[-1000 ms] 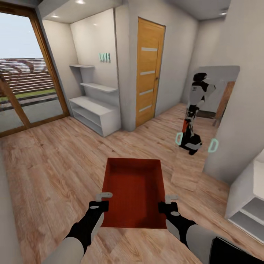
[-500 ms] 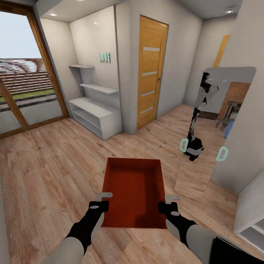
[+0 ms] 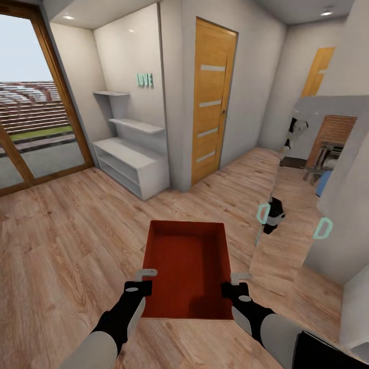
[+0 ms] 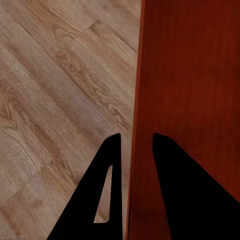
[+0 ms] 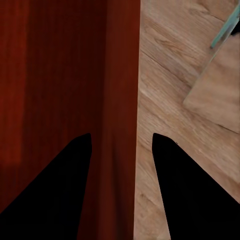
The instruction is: Move the two storage containers from the living room to the garage. In the garage, place one container on the floor and stack the other container on top of it (either order is fine).
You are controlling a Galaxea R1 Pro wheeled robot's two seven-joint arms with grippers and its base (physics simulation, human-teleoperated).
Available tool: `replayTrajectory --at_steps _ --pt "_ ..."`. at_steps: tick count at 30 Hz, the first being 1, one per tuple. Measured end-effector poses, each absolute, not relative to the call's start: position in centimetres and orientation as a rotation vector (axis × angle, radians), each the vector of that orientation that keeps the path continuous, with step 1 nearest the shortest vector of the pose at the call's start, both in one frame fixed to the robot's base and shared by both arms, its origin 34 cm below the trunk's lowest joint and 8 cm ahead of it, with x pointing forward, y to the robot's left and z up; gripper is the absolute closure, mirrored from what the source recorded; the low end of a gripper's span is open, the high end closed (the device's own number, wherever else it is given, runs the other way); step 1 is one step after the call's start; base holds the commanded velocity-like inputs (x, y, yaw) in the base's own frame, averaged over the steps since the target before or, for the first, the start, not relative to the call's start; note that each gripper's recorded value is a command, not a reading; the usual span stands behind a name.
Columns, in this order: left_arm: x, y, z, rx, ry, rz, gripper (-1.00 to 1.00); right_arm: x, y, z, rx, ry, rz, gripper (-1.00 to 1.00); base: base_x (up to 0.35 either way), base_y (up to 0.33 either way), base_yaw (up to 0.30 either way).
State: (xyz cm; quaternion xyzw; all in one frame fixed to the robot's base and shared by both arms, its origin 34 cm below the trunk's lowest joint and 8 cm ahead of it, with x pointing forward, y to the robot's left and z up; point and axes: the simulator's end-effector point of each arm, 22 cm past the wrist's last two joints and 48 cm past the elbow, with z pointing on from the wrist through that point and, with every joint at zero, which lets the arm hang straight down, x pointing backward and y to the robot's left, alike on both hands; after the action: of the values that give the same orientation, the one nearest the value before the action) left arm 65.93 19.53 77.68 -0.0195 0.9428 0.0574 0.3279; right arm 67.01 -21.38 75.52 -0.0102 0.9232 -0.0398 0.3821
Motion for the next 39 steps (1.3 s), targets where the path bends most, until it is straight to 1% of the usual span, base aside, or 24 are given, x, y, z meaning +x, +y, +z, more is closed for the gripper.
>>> replayTrajectory --at_steps 39 --pt "65.93 19.54 77.68 -0.051 2.468 0.150 1.00 67.02 -21.37 75.52 -0.026 2.355 -0.102 1.00 0.322 0.000 0.000"
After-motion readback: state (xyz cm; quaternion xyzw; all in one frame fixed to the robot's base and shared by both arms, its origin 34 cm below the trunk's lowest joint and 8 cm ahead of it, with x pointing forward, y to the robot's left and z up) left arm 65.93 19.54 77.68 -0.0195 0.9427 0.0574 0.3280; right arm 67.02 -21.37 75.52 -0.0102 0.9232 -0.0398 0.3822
